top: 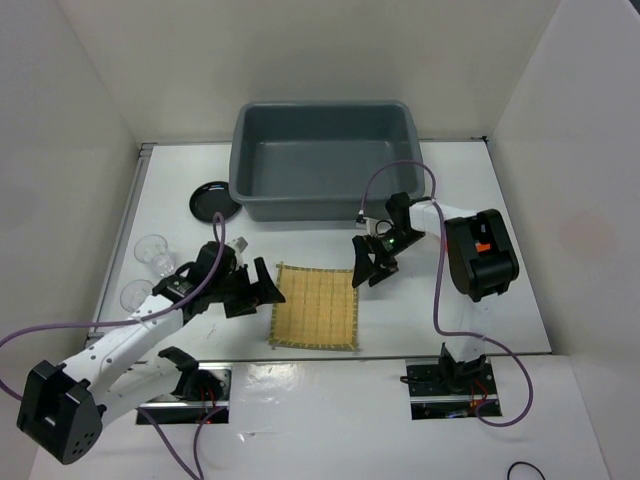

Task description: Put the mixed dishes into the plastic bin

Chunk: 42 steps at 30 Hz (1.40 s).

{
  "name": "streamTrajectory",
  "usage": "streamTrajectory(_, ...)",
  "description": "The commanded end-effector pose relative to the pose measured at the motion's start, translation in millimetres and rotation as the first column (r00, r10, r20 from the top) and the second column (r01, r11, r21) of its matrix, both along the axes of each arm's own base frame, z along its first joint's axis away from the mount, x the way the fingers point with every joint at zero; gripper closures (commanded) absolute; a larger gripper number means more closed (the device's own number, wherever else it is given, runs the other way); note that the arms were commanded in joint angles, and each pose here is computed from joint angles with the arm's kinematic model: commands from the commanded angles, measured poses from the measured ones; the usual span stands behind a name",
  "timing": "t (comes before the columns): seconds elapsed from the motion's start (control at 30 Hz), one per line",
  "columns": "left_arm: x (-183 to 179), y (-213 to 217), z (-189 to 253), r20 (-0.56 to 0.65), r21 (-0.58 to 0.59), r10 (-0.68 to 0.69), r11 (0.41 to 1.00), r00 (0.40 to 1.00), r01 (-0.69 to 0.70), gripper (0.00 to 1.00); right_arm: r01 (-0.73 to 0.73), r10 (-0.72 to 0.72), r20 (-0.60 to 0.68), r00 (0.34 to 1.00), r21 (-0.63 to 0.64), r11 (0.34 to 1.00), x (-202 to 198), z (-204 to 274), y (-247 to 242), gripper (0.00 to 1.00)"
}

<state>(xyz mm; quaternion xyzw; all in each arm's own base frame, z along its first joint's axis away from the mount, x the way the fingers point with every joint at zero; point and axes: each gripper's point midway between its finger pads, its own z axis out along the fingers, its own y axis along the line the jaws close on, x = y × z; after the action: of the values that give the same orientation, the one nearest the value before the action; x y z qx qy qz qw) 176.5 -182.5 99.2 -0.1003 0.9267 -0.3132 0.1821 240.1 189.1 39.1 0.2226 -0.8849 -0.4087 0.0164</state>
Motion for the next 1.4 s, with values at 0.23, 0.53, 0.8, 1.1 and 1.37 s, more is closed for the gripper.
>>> streamTrajectory(0.23, 6.6, -9.5, -27.7, -0.025, -0.101, 0.139, 0.985, 0.99, -0.141, 0.0, 0.011, -0.008, -0.038, 0.999, 0.068, 0.998, 1.3, -23.7, 14.7, 0.02)
streamTrajectory(0.53, -1.1, -20.9, -58.9, -0.099, -0.107, 0.115, 0.986, 0.988, -0.125, 0.0, -0.08, 0.09, -0.08, 0.993, 0.117, 0.99, -17.4, -31.8, 37.5, 0.08)
streamTrajectory(0.8, 10.2, -55.9, -64.7, -0.102, -0.057, -0.005, 0.998, 0.995, -0.001, 0.0, -0.161, 0.177, -0.105, 0.979, 0.143, 0.976, -43.8, -20.3, 41.7, 0.69)
streamTrajectory(1.1, 11.4, -80.9, -42.9, -0.07, -0.022, -0.077, 0.997, 0.995, 0.076, 0.0, -0.196, 0.192, 0.069, 0.979, 0.067, 0.978, -25.8, 20.1, 27.6, 1.0)
streamTrajectory(1.37, 25.9, -29.0, 91.4, 0.321, -0.09, 0.128, 0.99, 0.938, -0.105, 0.0, -0.185, 0.124, 0.44, 0.89, 0.099, 0.978, 54.7, 167.7, -2.9, 1.0)
